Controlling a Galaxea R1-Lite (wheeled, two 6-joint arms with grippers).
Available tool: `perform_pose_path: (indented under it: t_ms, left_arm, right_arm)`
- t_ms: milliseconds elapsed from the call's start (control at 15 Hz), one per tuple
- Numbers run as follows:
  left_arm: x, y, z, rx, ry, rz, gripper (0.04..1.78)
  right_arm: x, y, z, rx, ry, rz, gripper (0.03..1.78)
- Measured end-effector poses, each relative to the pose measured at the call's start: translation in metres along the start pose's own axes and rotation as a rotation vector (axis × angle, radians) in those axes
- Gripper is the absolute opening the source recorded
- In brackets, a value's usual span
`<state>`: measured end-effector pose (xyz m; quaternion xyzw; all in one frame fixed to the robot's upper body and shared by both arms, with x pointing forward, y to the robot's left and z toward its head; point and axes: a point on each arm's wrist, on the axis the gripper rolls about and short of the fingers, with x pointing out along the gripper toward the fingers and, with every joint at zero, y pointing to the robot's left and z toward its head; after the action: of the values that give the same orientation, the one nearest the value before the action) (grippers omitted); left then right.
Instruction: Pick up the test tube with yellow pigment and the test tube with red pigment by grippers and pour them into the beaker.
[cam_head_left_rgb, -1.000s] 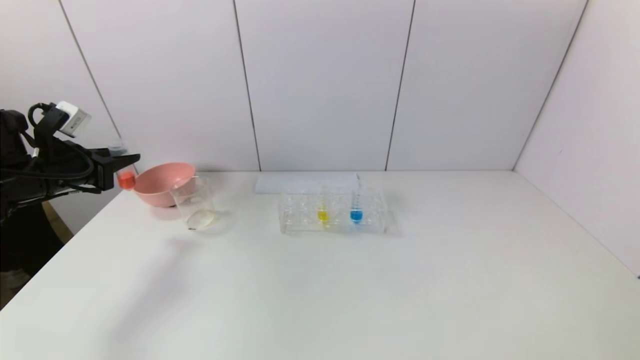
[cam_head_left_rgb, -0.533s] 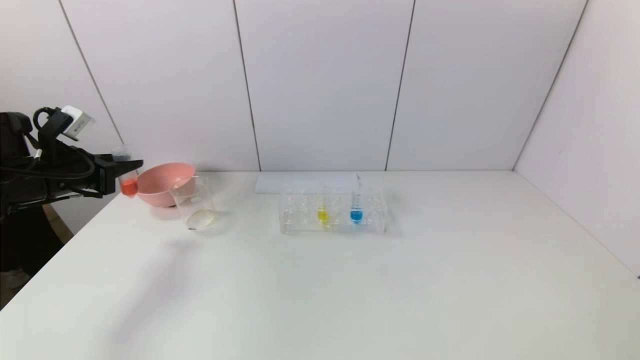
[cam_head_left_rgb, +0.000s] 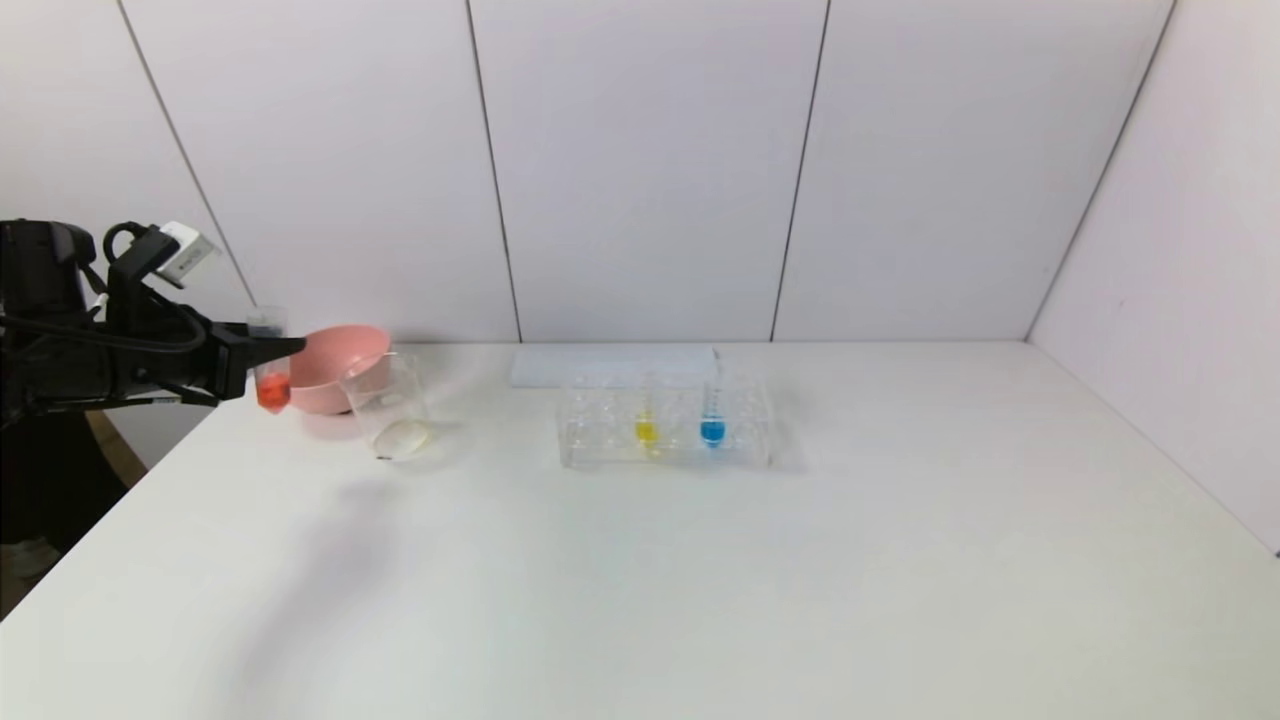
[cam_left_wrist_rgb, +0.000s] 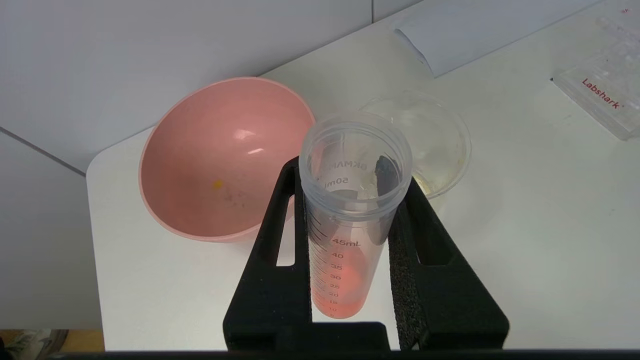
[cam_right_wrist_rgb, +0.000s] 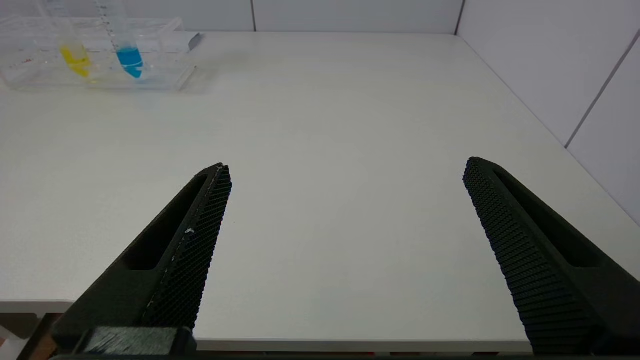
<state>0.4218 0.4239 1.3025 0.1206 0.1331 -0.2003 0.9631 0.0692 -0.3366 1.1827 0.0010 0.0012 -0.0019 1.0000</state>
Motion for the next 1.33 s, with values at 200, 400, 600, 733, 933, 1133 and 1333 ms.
perform_pose_path:
  t_ms: [200,400,600,733,933,1133,1333]
  left_arm:
    - [0.0022,0.0022,-0.0005,0.019,0.020,-0.007,0.45]
    - [0.0045,0.0034,-0.0013,0.036,0.024,-0.010,0.45]
    - [0.0062,0.0043,-0.0026,0.053,0.031,-0.014,0.45]
    - [0.0060,0.0039,-0.0031,0.072,0.054,-0.029,0.45]
    - [0.0034,0.0028,-0.0007,0.108,0.114,-0.069,0.45]
    - [0.0008,0.0025,0.0028,0.143,0.156,-0.102,0.45]
    - [0.0004,0.0036,0.0060,0.169,0.152,-0.102,0.45]
  right_arm:
    - [0.0000,0.0000,0.0000,0.000,0.000,0.000,1.70]
    - [0.0000,0.0000,0.0000,0.000,0.000,0.000,1.70]
    - [0.0000,0.0000,0.0000,0.001,0.000,0.000,1.70]
    - [0.0000,0.0000,0.0000,0.000,0.000,0.000,1.70]
    - [0.0000,0.0000,0.0000,0.000,0.000,0.000,1.70]
    - [0.0000,0.0000,0.0000,0.000,0.000,0.000,1.70]
    - [0.0000,0.0000,0.0000,0.001,0.000,0.000,1.70]
